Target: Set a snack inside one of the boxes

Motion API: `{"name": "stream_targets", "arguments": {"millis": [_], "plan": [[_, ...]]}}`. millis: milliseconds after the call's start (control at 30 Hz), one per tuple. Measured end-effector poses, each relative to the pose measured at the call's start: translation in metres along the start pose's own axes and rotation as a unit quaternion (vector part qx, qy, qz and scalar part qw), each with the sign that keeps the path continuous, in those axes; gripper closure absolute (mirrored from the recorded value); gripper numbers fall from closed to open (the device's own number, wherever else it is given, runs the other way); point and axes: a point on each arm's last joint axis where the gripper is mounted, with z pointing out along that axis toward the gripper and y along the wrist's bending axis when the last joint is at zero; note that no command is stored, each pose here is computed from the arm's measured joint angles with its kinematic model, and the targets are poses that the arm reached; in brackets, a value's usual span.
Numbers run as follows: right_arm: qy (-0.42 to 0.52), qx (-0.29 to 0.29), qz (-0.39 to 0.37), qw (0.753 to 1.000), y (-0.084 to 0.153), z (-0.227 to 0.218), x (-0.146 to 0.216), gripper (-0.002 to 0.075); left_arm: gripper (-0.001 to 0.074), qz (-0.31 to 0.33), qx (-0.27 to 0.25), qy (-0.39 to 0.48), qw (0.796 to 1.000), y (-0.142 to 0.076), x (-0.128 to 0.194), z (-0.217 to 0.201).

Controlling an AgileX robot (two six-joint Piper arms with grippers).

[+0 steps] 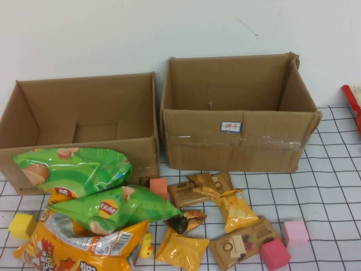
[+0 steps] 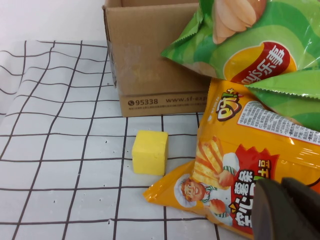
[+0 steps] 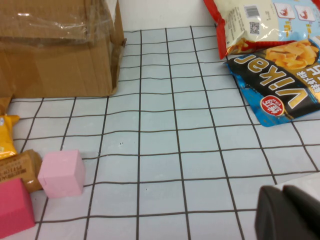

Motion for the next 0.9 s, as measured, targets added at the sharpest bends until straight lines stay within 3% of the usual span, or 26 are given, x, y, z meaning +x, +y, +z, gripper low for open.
{"name": "stream_targets", "arguments": {"millis": [400, 833, 900], "plan": [[0.0, -0.003, 0.007, 1.0, 0.0006, 0.0, 0.0001, 0.0727, 0.0739, 0.0, 0.0, 0.0, 1.0, 0.0, 0.0, 0.0], [0.003, -0.029, 0.065, 0.997, 0.0052, -0.0002, 0.0002, 0.0727, 0.0739, 0.004, -0.002, -0.004, 1.0, 0.0004, -0.0008, 0.0], [0.003, -0.034, 0.077, 0.996, 0.0062, -0.0002, 0.0001, 0.0727, 0.0739, -0.041, 0.007, -0.013, 0.999, -0.0012, -0.002, 0.0002]]}}
